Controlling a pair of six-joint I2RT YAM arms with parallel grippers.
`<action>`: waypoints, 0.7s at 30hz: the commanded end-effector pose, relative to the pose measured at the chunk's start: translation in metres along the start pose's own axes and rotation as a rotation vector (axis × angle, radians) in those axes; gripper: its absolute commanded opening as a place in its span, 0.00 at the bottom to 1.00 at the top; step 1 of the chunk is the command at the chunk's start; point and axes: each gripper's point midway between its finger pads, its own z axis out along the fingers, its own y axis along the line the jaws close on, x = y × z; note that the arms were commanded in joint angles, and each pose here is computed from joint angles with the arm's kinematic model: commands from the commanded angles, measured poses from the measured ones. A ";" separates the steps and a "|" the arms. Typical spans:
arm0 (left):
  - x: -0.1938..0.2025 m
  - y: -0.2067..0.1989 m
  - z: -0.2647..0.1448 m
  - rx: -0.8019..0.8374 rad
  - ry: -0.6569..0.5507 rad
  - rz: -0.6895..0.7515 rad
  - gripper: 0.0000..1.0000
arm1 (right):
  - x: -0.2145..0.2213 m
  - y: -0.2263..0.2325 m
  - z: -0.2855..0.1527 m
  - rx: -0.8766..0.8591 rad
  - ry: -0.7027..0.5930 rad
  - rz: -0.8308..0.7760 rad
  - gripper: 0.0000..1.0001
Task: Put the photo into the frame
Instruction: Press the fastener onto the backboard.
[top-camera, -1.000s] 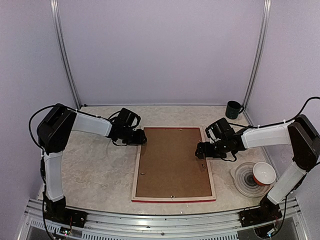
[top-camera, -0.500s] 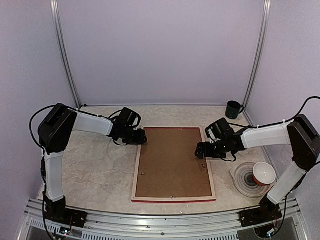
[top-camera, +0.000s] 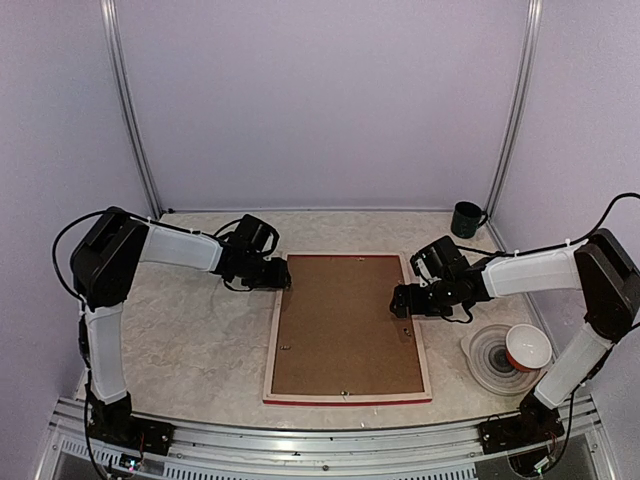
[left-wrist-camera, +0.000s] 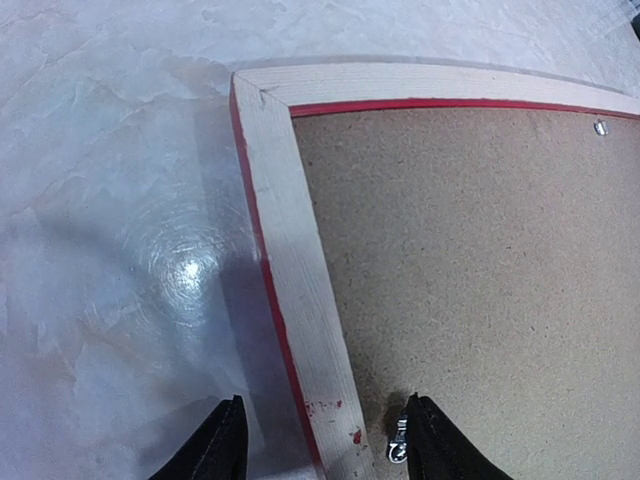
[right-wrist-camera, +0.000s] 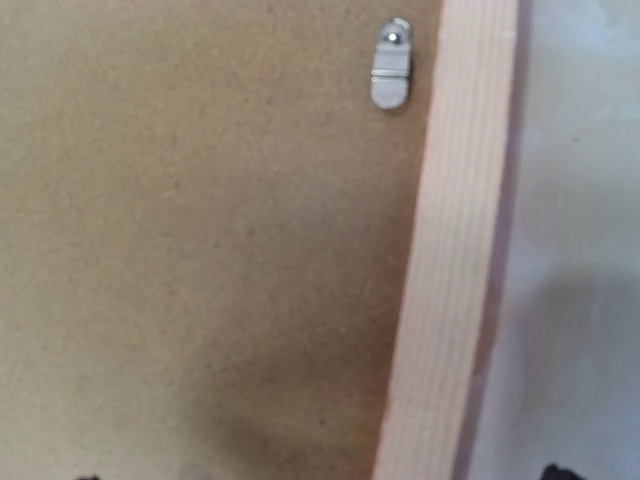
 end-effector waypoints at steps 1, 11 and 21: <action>0.001 0.001 -0.009 -0.001 0.007 0.000 0.53 | 0.000 -0.004 0.003 0.004 -0.002 0.010 0.95; 0.007 -0.008 -0.007 0.030 0.030 0.020 0.53 | -0.003 -0.002 0.002 0.004 -0.003 0.005 0.95; 0.015 -0.005 -0.003 0.020 0.046 0.016 0.50 | -0.002 -0.003 0.005 0.008 0.006 0.003 0.95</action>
